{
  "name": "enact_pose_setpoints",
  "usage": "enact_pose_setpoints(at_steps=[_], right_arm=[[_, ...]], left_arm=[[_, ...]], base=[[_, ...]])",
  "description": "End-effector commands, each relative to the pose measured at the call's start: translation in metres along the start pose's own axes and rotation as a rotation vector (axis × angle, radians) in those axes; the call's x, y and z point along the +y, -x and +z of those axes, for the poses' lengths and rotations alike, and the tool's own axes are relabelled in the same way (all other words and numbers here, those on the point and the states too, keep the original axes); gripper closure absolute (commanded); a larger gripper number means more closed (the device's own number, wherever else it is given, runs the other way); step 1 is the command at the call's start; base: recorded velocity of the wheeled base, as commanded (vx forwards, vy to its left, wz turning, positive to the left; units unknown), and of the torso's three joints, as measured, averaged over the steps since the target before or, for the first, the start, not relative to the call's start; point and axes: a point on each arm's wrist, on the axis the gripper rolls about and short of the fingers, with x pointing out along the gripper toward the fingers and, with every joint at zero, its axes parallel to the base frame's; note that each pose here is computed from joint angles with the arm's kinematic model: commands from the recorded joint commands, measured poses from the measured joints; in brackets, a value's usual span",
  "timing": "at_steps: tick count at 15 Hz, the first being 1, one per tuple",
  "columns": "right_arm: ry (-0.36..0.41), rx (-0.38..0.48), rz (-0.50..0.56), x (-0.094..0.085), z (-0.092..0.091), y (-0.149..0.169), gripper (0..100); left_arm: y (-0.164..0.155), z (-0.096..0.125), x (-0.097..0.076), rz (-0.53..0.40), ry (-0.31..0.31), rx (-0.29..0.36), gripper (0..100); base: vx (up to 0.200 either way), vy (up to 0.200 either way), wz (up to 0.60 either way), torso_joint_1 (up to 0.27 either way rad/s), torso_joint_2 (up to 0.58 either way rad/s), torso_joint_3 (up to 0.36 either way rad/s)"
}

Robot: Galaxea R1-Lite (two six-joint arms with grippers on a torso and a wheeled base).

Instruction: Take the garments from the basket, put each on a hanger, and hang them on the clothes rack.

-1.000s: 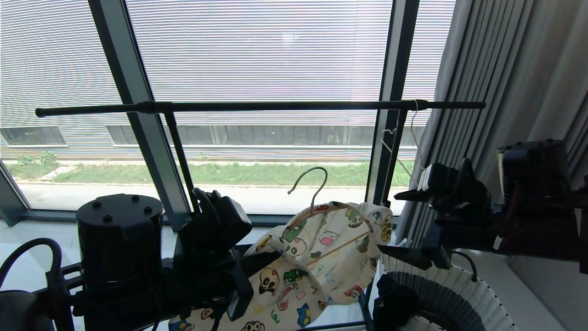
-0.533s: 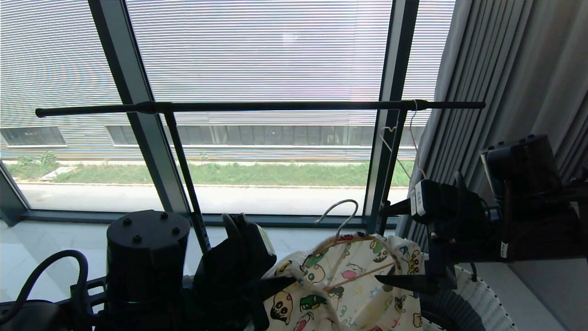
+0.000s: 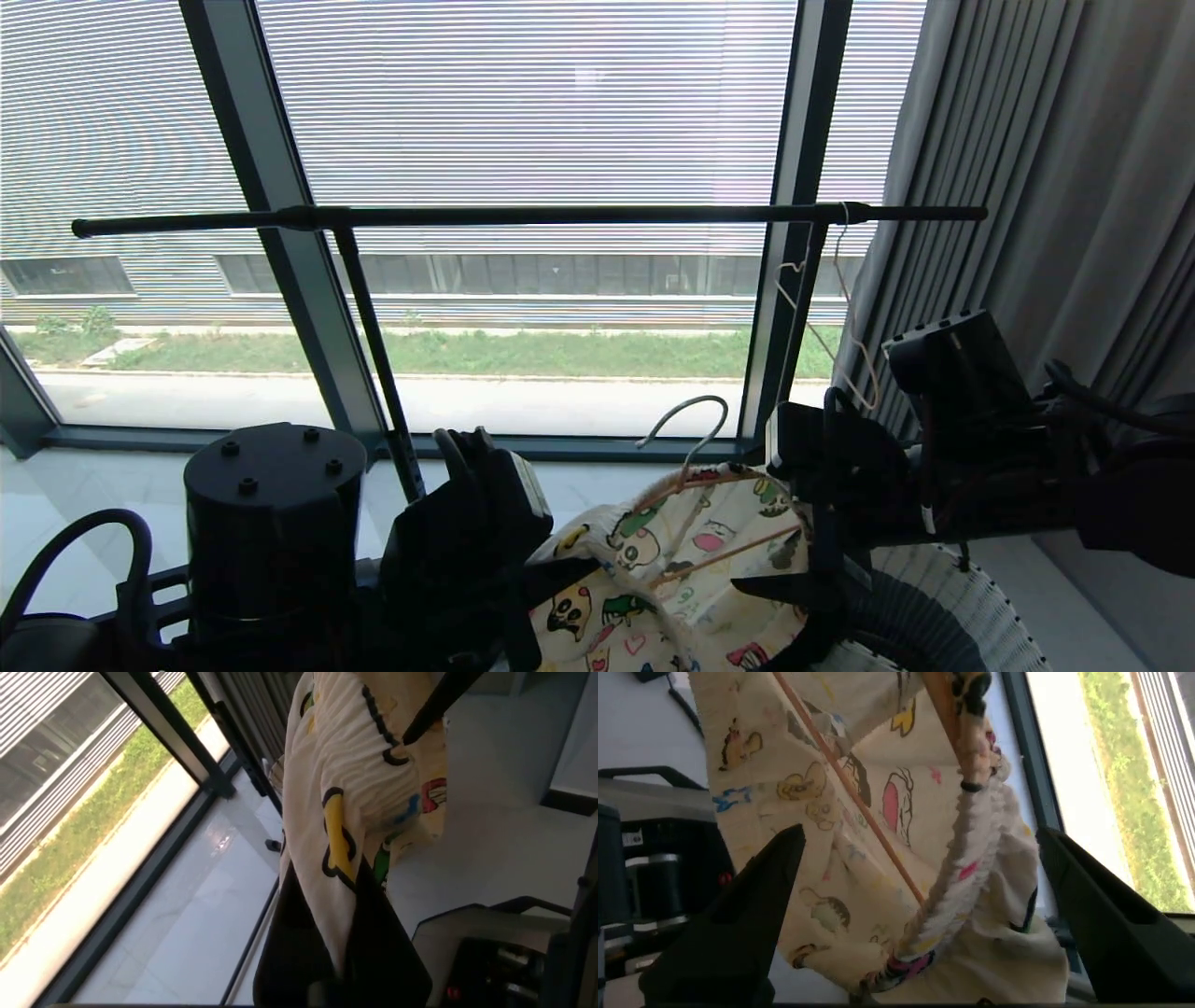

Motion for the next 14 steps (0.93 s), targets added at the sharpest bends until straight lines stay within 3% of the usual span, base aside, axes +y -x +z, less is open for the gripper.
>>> enact_pose_setpoints(at_steps=[1, 10, 11, 14], right_arm=[[-0.008, 0.017, 0.002, -0.002, -0.004, -0.005, 100], [0.027, -0.026, -0.107, -0.01, 0.002, -0.007, 100], [0.038, -0.047, -0.123, -0.011, 0.005, -0.004, 100], [0.086, -0.1, -0.185, -0.017, 0.01, 0.006, 100]], left_arm=[[0.002, 0.001, 0.0, 0.001, -0.002, -0.007, 100], [0.001, 0.007, -0.005, -0.012, -0.022, -0.043, 100], [0.0, 0.007, -0.005, -0.012, -0.02, -0.041, 0], [0.002, 0.003, -0.001, 0.014, -0.012, -0.028, 0]], base=[[0.0, 0.0, 0.0, 0.0, 0.0, 0.0], [0.0, 0.0, 0.0, 0.0, 0.0, 0.0], [0.0, 0.0, 0.0, 0.0, 0.0, 0.0], [0.0, 0.0, 0.0, 0.0, 0.0, 0.0]])
